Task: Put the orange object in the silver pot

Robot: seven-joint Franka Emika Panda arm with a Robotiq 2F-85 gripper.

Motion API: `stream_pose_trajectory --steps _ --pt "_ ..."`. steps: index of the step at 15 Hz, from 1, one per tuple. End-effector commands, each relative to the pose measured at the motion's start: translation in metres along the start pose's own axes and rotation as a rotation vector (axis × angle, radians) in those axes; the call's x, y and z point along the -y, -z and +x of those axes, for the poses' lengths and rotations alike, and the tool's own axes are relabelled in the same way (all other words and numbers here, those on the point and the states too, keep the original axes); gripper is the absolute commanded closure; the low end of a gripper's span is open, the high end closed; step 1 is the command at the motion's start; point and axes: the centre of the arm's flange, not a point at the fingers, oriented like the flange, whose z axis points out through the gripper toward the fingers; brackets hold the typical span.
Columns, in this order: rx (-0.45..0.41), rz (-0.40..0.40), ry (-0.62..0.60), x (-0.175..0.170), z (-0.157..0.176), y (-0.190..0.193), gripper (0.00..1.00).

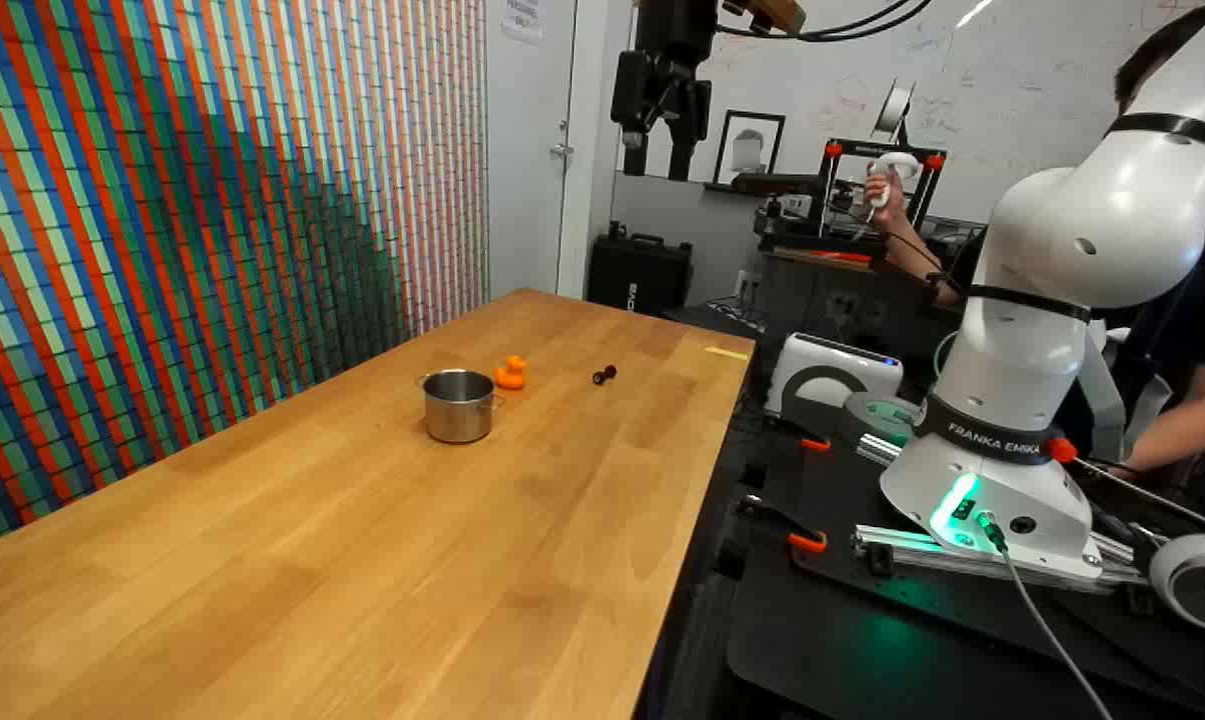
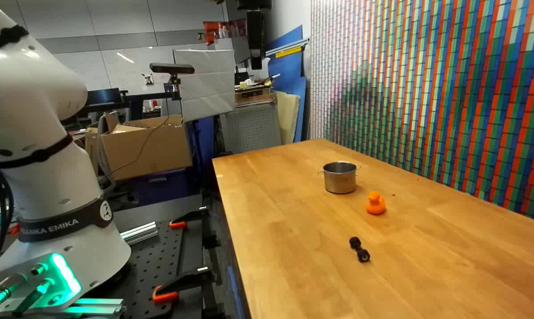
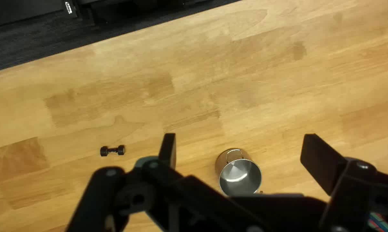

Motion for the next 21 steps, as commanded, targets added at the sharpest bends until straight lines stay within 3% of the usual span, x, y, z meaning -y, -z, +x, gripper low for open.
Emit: stream_pose_trajectory --steps 1,6,9,15,21 --pt "-0.003 0.001 0.000 0.000 0.000 0.001 0.00" --pt "-0.010 0.004 0.001 0.001 0.000 0.005 0.00" --pt "-0.001 -0.004 0.062 0.004 0.009 -0.006 0.00" --pt "0.006 -0.031 0.271 0.006 0.106 -0.056 0.00" --pt "0.029 -0.047 0.376 -0.009 0.206 -0.143 0.00"
